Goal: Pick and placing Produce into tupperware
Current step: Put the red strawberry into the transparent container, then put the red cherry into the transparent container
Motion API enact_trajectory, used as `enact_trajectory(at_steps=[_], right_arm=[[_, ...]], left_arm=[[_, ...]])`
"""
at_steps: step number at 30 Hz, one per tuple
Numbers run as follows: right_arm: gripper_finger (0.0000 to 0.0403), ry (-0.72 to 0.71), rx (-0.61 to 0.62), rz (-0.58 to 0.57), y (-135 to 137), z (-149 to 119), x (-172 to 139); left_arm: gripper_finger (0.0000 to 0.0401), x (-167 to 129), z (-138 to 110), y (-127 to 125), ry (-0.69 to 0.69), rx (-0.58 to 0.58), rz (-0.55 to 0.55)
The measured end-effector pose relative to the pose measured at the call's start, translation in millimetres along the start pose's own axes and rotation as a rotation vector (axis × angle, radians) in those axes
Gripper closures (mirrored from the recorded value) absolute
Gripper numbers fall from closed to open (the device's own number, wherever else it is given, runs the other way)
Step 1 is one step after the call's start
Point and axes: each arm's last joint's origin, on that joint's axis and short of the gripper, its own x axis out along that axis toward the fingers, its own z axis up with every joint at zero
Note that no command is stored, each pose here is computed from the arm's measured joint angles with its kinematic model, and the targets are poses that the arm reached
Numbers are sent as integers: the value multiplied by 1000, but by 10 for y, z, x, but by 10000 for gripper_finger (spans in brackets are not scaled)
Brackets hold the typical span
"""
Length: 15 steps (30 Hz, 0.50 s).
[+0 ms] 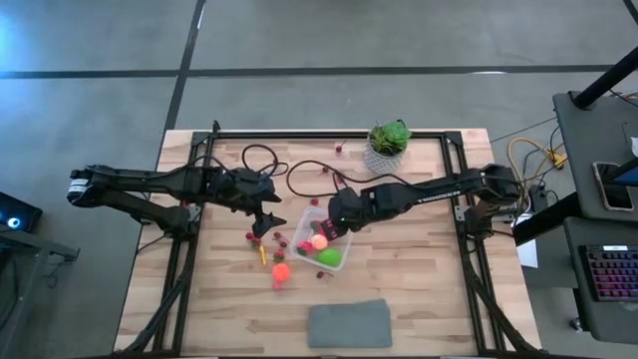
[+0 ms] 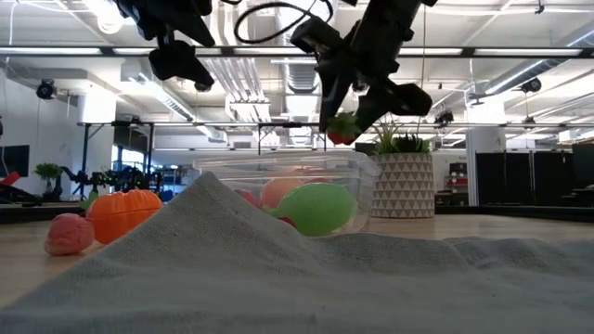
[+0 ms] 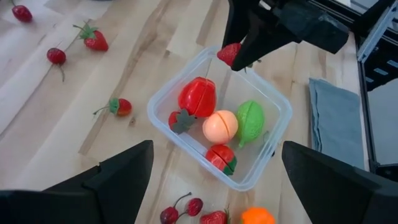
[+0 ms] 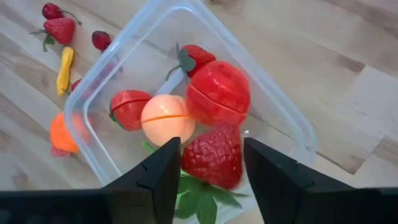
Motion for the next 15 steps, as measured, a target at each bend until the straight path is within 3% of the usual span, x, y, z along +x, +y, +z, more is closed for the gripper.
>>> enact_trajectory(at_steps=[12, 15], right_arm=[[135, -90, -4, 13, 122, 61, -143], [120, -137, -19, -10, 147, 103, -268]], left_arm=[[60, -31, -78, -84, 26, 29, -39], [60, -33, -85, -98, 33, -27, -51]])
